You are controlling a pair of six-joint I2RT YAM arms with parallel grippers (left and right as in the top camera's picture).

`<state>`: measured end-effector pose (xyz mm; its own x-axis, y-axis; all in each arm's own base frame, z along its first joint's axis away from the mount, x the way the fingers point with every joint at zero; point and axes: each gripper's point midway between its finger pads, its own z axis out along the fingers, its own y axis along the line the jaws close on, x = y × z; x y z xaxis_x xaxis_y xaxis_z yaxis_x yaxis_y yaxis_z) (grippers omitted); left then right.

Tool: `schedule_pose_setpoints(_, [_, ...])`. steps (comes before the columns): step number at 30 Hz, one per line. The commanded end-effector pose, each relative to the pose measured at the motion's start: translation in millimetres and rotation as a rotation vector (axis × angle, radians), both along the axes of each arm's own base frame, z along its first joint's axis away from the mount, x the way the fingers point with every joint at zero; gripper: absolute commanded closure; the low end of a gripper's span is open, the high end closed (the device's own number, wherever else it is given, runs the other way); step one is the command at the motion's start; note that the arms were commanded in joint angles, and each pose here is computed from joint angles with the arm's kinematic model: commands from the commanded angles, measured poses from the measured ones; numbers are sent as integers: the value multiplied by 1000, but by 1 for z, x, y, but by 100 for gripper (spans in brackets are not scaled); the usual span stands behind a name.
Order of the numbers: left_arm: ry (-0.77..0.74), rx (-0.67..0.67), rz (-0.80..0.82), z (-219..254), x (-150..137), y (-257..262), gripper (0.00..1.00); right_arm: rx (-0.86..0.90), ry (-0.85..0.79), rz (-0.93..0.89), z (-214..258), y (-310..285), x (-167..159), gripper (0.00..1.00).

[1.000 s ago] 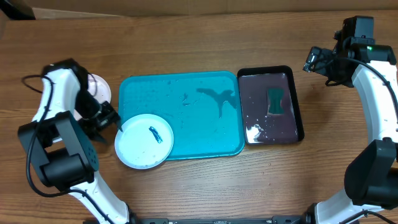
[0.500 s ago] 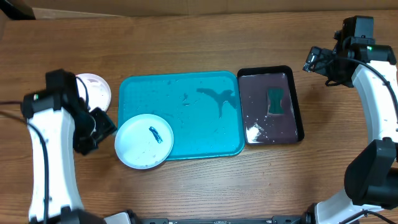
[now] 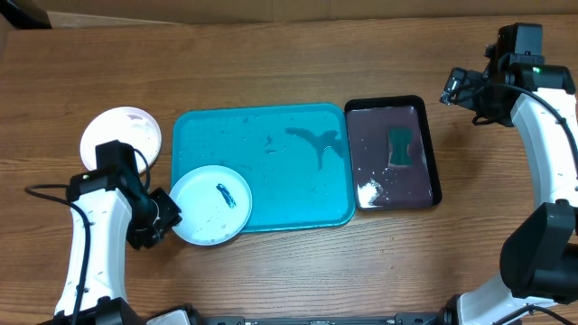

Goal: Clean dirty plates on tray and stack at the side
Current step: 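Move the left gripper to the light blue plate's rim and grip it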

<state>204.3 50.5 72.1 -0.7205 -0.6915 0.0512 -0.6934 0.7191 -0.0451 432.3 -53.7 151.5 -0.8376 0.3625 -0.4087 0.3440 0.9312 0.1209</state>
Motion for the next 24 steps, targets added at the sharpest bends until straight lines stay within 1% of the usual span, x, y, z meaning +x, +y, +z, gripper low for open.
schedule_pose_setpoints(1, [-19,-2,-3,-7,1,-2,79,2,-27,-2,9,2,2,0])
schedule_pose_setpoints(2, [-29,1,-3,-11,3,-2,82,2,-27,-2,9,2,2,0])
schedule_pose_setpoints(6, [-48,6,12,-23,4,-1,81,2,-27,-2,9,2,2,0])
schedule_pose_setpoints(12, [-35,3,15,-34,-2,-3,76,2,-27,-2,9,2,2,0])
schedule_pose_setpoints(14, [-31,5,14,-34,-3,-3,76,2,-27,-2,9,2,2,0])
schedule_pose_setpoints(24, [-27,1,17,-41,-7,-5,81,2,-27,-2,9,2,2,0])
